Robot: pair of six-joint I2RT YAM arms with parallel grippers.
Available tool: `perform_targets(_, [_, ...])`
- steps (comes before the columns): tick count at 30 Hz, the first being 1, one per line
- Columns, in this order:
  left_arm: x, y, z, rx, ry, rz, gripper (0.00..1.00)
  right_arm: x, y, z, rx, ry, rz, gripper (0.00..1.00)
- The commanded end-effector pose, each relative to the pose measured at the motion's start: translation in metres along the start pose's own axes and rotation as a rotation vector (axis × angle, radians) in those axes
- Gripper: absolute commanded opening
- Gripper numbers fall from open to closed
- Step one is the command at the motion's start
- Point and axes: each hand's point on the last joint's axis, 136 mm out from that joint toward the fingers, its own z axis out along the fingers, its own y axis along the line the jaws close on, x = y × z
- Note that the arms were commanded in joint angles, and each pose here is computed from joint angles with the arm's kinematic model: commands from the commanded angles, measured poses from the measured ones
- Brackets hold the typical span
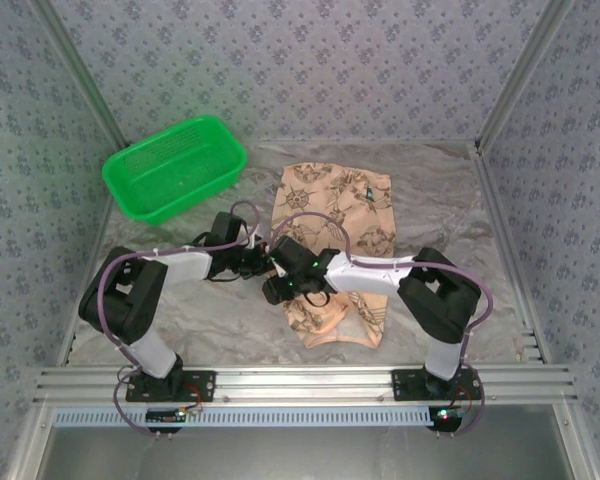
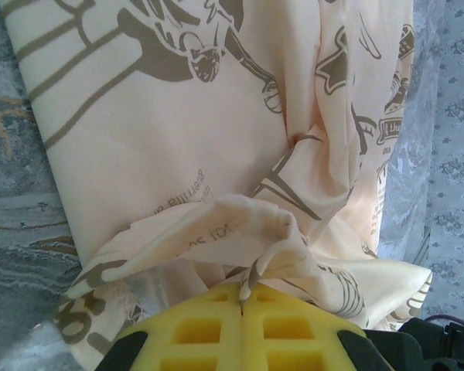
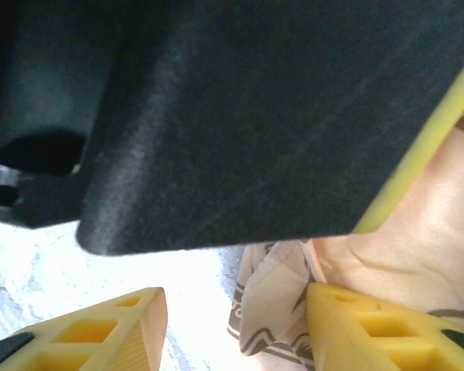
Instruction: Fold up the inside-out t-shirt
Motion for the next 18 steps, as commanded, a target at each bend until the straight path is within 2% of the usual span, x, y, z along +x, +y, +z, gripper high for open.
perform_targets(1, [-0.010, -0.017, -0.003, 0.047, -0.019, 0.027, 0.00, -0.004, -0.004, -0.007, 0.069, -0.025, 0.028, 0.54])
perform_targets(6, [-0.011, -0.016, 0.000, 0.061, -0.019, 0.010, 0.00, -0.006, -0.006, -0.015, 0.081, -0.052, 0.073, 0.56])
perform_targets(11, [-0.015, -0.023, -0.002, 0.094, -0.029, 0.006, 0.00, -0.002, -0.002, 0.004, 0.048, -0.023, 0.067, 0.52])
perform_targets(14, [-0.016, -0.026, -0.004, 0.114, -0.035, -0.003, 0.00, -0.005, 0.006, 0.013, 0.013, -0.015, 0.065, 0.44])
perform_targets(18, [-0.019, -0.027, -0.006, 0.119, -0.044, -0.011, 0.00, -0.006, 0.014, 0.013, -0.018, -0.025, 0.063, 0.29])
